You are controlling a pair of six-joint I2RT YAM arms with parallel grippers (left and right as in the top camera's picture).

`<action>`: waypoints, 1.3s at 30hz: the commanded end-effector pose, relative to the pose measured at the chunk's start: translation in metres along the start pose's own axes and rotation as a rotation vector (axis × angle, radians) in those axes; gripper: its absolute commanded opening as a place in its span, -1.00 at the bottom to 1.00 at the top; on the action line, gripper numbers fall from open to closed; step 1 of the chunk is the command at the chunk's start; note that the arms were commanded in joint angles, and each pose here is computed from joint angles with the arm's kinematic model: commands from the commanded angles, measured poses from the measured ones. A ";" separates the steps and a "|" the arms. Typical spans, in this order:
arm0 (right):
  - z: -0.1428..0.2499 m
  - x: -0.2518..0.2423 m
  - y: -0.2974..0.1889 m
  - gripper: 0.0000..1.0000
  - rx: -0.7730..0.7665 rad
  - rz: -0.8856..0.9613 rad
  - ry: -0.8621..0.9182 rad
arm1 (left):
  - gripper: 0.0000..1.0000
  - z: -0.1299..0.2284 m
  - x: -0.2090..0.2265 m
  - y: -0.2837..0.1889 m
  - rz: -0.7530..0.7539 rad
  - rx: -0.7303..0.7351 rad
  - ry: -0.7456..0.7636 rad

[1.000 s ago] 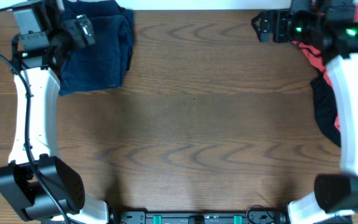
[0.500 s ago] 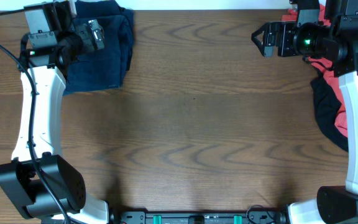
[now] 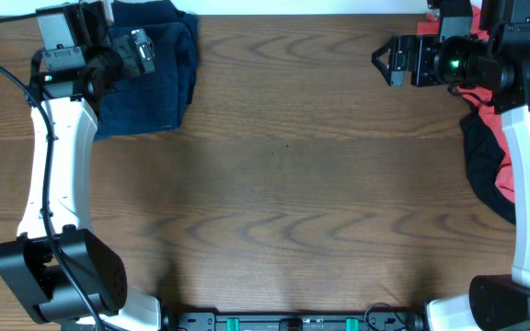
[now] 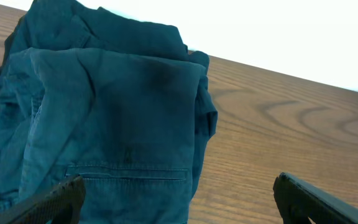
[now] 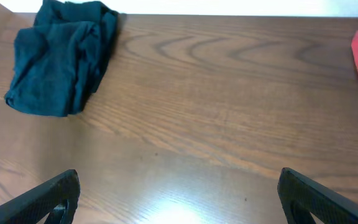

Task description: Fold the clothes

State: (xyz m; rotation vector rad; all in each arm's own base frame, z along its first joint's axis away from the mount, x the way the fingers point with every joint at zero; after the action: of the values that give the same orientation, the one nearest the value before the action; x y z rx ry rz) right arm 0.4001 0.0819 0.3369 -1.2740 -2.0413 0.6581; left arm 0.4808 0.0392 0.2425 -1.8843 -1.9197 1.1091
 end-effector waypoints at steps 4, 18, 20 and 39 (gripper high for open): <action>0.015 -0.018 -0.030 0.99 -0.070 0.202 -0.032 | 0.96 0.003 -0.001 0.004 0.012 0.015 -0.012; 0.135 -0.038 -0.028 0.99 -0.366 0.308 -0.157 | 0.96 0.003 -0.001 0.004 0.012 0.015 -0.012; 0.151 -0.038 -0.023 0.99 -0.398 0.310 -0.165 | 0.96 0.003 -0.001 0.004 0.012 0.015 -0.012; 0.249 -0.043 0.014 0.99 -0.676 0.310 -0.251 | 0.96 0.003 -0.001 0.004 0.012 0.015 -0.012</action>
State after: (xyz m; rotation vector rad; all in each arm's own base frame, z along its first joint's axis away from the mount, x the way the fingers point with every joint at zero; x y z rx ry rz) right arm 0.2402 0.0302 0.1544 -1.9844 -2.3958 0.2583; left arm 0.4803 0.0386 0.2419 -1.8843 -1.9147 1.1140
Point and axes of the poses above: each gripper's point midway between its finger pads, its own y axis out along the fingers, its own x axis along the line the jaws close on, z = x × y, the point moved 1 cm from there along -y, back along the fingers, and after that the axes turned 6 degrees about -y, right-handed, at the moved point
